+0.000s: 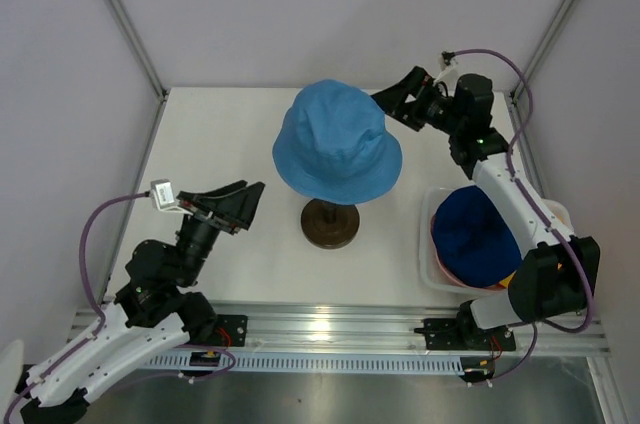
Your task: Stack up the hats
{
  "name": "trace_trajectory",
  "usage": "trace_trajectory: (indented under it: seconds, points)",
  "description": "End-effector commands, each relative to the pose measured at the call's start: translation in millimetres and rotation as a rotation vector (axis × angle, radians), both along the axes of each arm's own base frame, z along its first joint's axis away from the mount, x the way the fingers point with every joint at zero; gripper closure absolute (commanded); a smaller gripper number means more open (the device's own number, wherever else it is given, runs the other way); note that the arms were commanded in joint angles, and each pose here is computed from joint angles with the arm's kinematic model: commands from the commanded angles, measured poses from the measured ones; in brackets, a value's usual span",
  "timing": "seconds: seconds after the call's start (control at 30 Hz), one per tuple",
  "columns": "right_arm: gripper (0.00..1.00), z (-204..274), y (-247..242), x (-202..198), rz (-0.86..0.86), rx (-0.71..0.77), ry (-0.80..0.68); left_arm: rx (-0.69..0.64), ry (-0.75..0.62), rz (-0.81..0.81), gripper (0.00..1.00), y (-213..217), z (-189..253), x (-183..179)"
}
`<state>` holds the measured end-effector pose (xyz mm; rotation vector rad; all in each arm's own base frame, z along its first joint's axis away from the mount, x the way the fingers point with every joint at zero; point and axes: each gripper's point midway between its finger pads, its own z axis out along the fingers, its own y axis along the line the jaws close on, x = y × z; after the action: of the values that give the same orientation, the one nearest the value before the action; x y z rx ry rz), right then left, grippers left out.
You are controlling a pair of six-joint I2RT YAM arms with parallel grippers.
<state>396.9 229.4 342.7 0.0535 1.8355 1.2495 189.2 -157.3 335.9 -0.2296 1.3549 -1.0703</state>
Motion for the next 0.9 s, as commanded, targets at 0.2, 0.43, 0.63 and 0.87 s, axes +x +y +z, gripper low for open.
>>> trace_trajectory:
  seconds: [0.2,0.43,0.63,0.87]
  points:
    - [0.01,11,-131,-33,-0.351,-0.209,0.015,0.250,0.058,0.206,0.04,12,17,36]
    - [0.01,-15,-205,-88,-0.692,-0.411,0.146,0.261,0.057,0.245,0.01,21,38,48]
    - [0.01,-60,-242,-150,-0.899,-0.493,0.377,0.211,0.183,0.255,0.01,36,2,62]
    - [0.01,-128,-268,-210,-1.070,-0.560,0.645,0.231,0.280,0.260,0.01,47,-42,67]
